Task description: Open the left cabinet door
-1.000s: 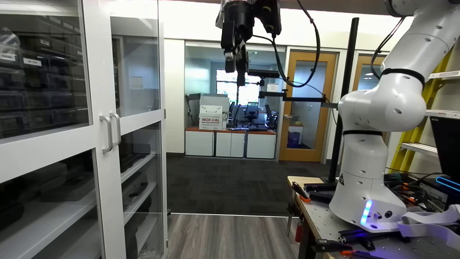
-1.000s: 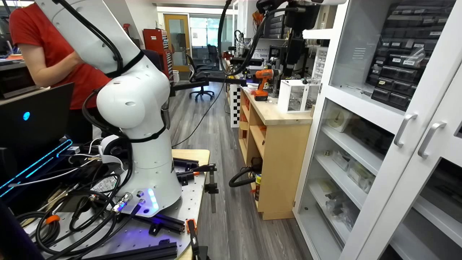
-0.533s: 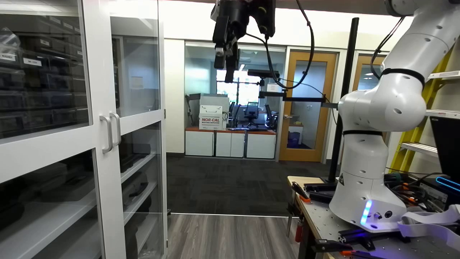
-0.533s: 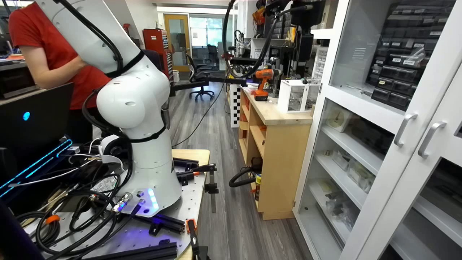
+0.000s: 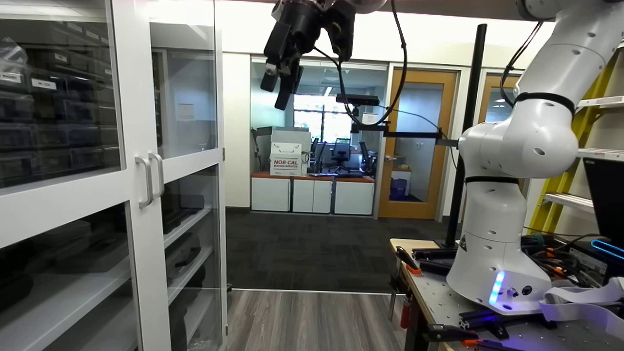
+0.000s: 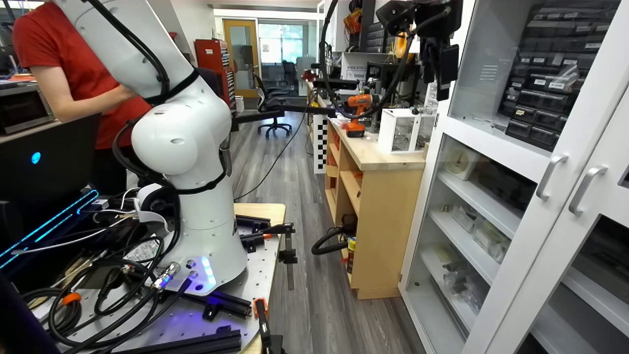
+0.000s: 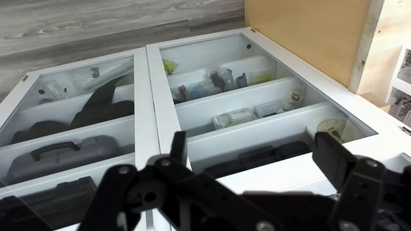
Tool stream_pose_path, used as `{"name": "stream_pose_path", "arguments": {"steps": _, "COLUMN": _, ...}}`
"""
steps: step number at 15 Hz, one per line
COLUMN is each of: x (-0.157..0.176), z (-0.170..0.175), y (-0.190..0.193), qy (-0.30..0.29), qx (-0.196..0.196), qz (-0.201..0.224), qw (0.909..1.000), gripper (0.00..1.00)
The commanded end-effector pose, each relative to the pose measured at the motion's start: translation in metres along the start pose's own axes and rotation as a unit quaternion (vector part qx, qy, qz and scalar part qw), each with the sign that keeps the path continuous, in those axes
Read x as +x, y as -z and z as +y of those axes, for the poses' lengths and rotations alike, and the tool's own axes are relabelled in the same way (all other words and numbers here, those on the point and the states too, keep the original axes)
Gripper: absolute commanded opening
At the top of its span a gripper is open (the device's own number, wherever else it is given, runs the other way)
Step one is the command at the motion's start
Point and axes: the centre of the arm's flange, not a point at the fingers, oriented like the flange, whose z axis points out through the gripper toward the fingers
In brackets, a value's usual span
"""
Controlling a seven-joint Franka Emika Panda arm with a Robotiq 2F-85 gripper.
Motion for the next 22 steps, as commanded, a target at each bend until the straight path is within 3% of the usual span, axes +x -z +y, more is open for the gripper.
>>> {"name": "stream_pose_path", "arguments": {"steps": 1, "x": 0.015, "z": 0.003, "y": -0.018, "qy": 0.025, "qx": -0.008, "qz": 0.041, "qw": 0.9988, "gripper": 1.0}}
{"name": "stream_pose_path", "arguments": {"steps": 6, "x": 0.035, "z": 0.006, "y": -0.041, "qy": 0.046, "qx": -0.031, "qz": 0.077, "qw": 0.9955, "gripper": 1.0}}
{"name": "stream_pose_path", "arguments": {"steps": 17, "x": 0.037, "z": 0.006, "y": -0.049, "qy": 0.044, "qx": -0.034, "qz": 0.065, "qw": 0.9963, "gripper": 1.0}}
{"name": "stream_pose_path", "arguments": {"steps": 22, "x": 0.045, "z": 0.01, "y": -0.062, "qy": 0.054, "qx": -0.067, "qz": 0.096, "qw": 0.9917, "gripper": 1.0}}
